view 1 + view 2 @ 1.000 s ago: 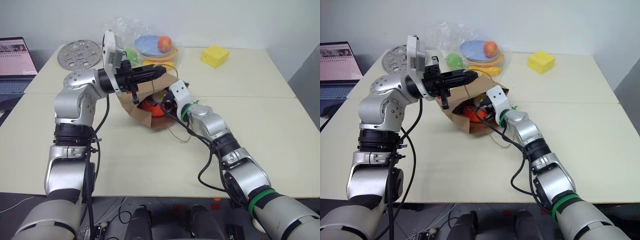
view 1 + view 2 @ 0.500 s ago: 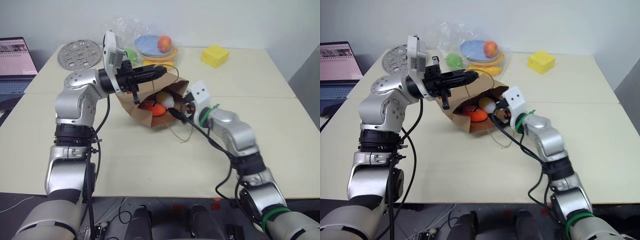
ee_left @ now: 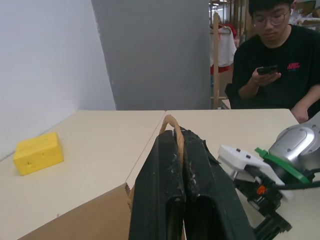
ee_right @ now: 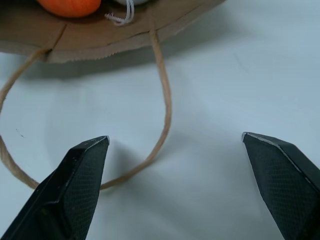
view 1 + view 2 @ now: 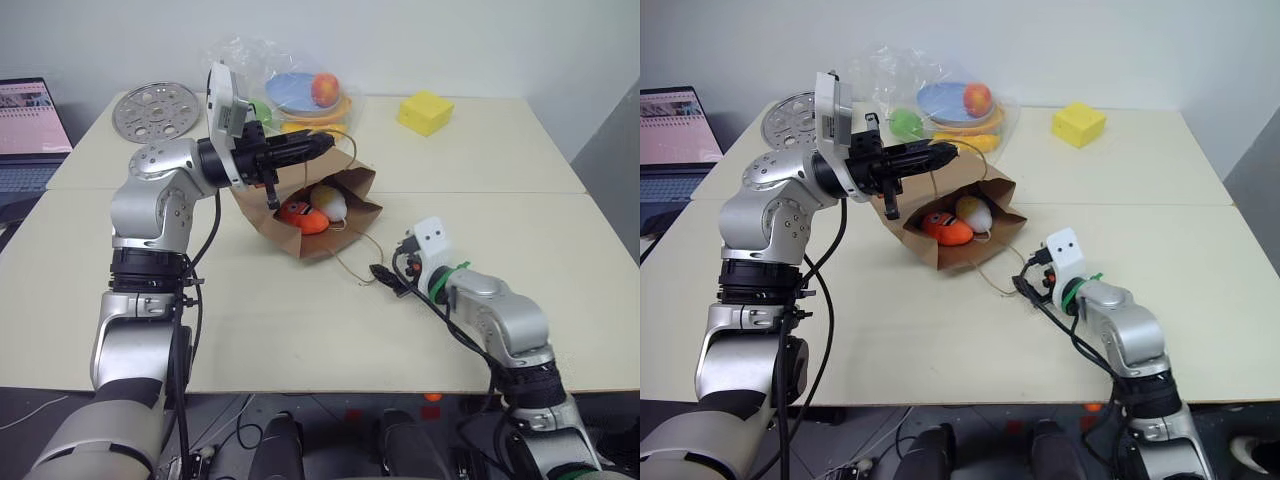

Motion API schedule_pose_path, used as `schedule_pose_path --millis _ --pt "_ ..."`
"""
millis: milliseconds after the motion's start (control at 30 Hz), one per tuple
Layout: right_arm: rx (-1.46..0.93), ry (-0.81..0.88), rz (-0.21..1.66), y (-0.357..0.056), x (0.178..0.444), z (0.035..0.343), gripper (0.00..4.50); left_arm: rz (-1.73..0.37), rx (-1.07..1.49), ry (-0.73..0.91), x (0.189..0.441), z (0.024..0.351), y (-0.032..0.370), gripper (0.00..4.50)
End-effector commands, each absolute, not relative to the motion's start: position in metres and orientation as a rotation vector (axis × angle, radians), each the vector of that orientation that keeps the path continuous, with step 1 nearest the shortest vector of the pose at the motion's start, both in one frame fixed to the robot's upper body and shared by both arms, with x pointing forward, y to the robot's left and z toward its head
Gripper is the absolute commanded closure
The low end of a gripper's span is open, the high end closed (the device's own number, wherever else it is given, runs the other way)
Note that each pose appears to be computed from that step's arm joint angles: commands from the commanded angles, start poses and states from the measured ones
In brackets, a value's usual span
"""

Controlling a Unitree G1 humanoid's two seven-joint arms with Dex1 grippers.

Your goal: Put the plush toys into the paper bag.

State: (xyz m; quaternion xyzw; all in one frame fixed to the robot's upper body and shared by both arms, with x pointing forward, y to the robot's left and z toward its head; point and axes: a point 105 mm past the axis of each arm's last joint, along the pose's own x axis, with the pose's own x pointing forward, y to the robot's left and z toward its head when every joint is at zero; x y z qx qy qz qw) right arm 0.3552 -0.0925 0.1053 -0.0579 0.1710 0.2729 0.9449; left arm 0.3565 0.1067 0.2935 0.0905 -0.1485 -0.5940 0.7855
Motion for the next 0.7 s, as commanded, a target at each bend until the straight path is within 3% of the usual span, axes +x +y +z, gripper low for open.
schedule_pose_path --millis 33,433,567,700 --pt "-0.137 0.311 0.559 -0.09 0.359 0.109 0.4 -1.283 0.217 -0.38 0.351 0.308 0.106 4.5" --pt "-0.052 0.201 0.683 -0.073 0.348 0.134 4.48 -1.249 0.215 -0.374 0.353 0.306 0.111 4.5" --pt "0.008 0.131 0.701 -0.073 0.346 0.159 4.48 -1.241 0.21 -0.375 0.353 0.306 0.112 4.5" --pt "0.08 0.008 0.747 -0.075 0.34 0.208 4.48 -1.215 0.193 -0.374 0.354 0.309 0.118 4.5"
